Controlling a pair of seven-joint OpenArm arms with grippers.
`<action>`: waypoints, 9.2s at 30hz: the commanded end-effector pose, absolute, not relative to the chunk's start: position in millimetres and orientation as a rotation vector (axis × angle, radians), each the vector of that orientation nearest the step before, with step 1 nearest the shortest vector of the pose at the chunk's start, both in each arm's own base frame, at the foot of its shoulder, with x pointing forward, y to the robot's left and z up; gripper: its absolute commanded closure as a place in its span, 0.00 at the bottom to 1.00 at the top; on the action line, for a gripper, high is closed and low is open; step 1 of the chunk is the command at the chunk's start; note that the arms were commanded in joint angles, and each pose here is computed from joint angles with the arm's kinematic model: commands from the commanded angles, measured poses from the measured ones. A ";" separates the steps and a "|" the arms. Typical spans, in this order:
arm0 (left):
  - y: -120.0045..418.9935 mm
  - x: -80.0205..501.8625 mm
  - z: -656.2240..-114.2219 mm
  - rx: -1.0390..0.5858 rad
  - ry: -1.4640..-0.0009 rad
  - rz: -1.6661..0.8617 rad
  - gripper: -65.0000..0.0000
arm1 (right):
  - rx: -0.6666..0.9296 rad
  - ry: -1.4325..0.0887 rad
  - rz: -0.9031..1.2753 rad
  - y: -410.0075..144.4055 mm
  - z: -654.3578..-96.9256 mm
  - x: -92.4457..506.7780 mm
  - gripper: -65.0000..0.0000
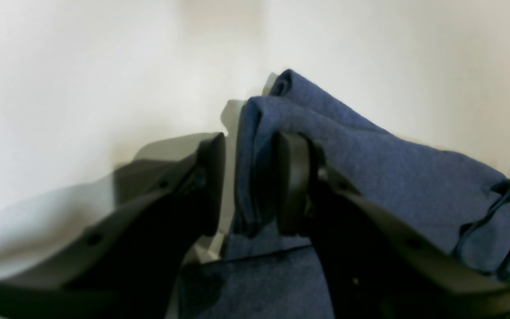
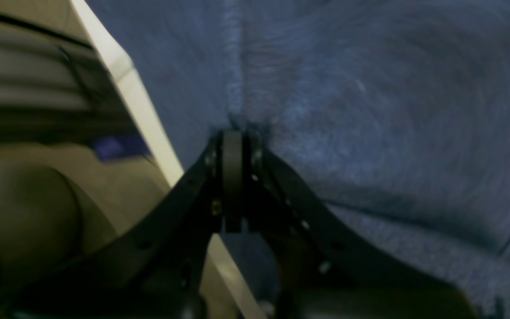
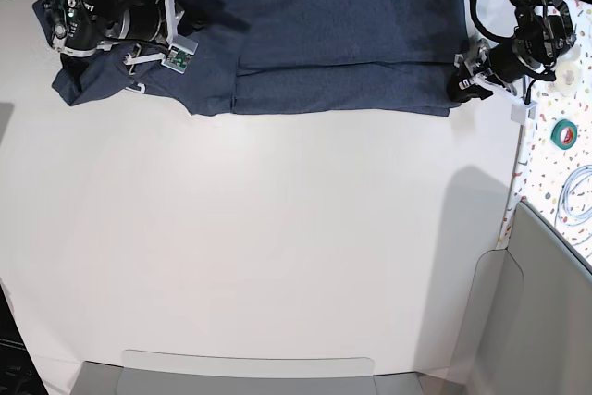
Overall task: Layout the t-shirt on the table in an organized manner, then fold the t-shirt properly
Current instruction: 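Fold the held sleeve with the right gripper onto the shirt body, then release the edge with the left gripper and lift it off the shirt, then move the left gripper over the shirt and grasp the folded edge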
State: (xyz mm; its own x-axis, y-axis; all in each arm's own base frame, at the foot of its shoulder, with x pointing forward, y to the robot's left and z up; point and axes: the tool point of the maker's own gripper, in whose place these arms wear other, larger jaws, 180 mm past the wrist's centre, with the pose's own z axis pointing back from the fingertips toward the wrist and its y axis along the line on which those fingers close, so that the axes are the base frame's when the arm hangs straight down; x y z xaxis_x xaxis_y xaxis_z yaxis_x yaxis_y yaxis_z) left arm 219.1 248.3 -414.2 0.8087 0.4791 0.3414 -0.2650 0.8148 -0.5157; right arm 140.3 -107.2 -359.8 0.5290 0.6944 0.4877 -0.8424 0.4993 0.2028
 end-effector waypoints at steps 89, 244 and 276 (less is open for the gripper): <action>244.4 204.1 -434.1 -0.430 -0.408 0.404 0.69 | -0.165 -0.666 -0.342 -365.1 -340.8 144.9 1.00; -73.7 195.9 -327.4 -1.011 -0.373 -0.391 1.00 | -0.246 -0.702 -0.408 -399.4 -319.2 125.2 1.00; -102.3 224.7 -300.3 -1.073 -0.440 -0.417 1.00 | -0.241 -0.685 -0.410 -397.0 -323.5 120.4 1.00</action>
State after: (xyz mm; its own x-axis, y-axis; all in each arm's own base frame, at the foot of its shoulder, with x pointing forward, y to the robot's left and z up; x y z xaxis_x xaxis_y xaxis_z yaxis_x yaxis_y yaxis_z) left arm 218.8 -97.3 -315.2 0.8568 -0.1344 0.4978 0.5007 0.4477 -0.7409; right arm 115.9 -392.8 -333.9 0.7078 -0.3235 0.6280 0.4597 0.8859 -0.0618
